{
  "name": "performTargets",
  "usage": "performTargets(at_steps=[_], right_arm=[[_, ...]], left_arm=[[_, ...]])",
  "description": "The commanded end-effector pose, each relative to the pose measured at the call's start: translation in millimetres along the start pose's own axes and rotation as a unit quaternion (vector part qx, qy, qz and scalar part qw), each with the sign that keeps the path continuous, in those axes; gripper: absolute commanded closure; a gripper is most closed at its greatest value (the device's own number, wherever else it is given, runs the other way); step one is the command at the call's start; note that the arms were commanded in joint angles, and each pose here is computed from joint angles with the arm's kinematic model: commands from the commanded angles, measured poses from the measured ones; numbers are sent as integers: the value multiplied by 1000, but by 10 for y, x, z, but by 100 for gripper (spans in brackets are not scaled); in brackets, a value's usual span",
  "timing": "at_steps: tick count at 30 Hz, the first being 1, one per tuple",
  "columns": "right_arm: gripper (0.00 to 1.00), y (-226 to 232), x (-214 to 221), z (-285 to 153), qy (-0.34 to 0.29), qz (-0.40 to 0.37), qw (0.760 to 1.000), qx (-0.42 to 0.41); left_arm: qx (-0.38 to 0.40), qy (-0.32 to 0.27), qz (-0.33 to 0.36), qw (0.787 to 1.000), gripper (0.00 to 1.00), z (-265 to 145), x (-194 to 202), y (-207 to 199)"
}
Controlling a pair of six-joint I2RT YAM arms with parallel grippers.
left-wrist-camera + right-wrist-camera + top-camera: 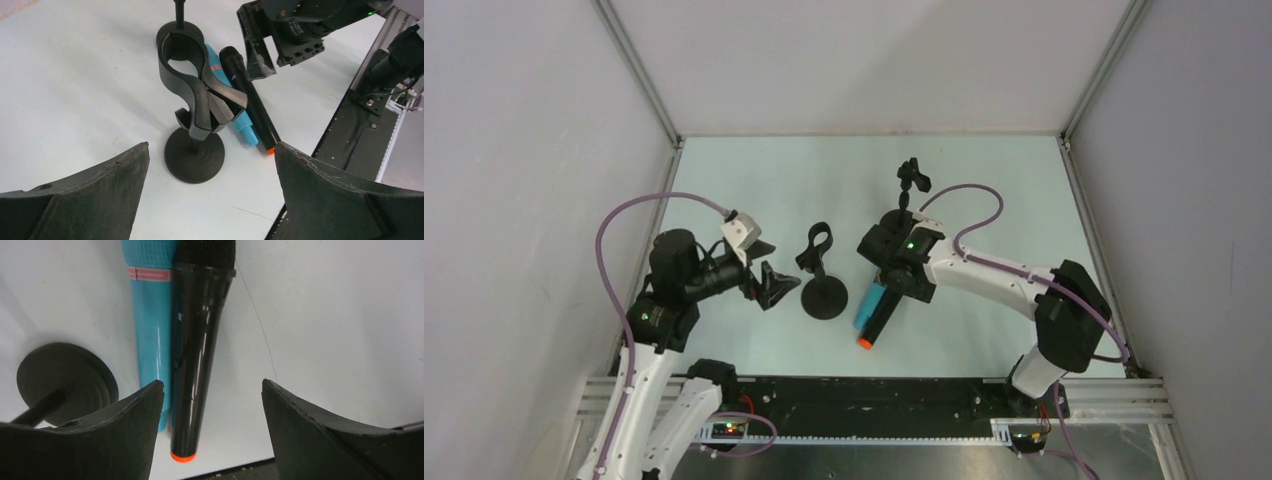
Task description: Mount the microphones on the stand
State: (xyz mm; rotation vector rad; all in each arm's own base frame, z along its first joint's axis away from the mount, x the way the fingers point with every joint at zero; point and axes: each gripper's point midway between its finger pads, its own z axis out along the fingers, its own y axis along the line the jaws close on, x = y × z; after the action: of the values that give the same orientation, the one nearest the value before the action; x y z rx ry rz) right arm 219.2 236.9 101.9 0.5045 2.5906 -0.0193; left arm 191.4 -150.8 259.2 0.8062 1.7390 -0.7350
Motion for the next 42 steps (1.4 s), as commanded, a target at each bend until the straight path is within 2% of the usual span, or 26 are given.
performTargets(at_steps=[1,9,15,19,21,22,24,25,26,29,32,39,42], right_arm=[[25,147,-1,223,-1,16,1000,-11],[29,65,216,674,29,8,999,27],[37,31,298,874,40,8,999,30],[51,-8,302,894,31,4,999,32],[68,-62,298,862,23,5,999,30],[71,-112,313,854,18,0,999,33],[84,-174,291,771,3,-5,999,33],[96,-210,267,691,-3,-8,999,32],[99,-211,256,627,-17,-15,999,30],[100,-251,157,296,-57,-24,998,11],[100,-234,-1,-97,-122,-30,992,-22],[100,-146,-880,-1183,-249,-36,960,-120],[100,-89,-1248,-1566,-283,-20,946,-158]], left_arm=[[-16,-16,-33,999,0,15,-3,-40],[-76,-58,-50,994,0,9,-41,-16],[-85,-54,-63,993,0,131,-3,-2],[-97,-43,-68,992,0,234,42,26],[-105,-34,-74,991,0,278,93,45],[-102,-30,-74,992,0,309,115,17],[-105,-31,-69,992,0,340,131,-5],[-112,-31,-69,991,0,351,162,11],[-107,-38,-66,991,0,358,139,-21],[-114,-50,-63,990,0,369,163,-21],[-122,-70,-44,989,0,360,144,-2],[-114,-103,-15,988,0,497,75,19],[-103,-101,-19,989,0,584,95,-13]])
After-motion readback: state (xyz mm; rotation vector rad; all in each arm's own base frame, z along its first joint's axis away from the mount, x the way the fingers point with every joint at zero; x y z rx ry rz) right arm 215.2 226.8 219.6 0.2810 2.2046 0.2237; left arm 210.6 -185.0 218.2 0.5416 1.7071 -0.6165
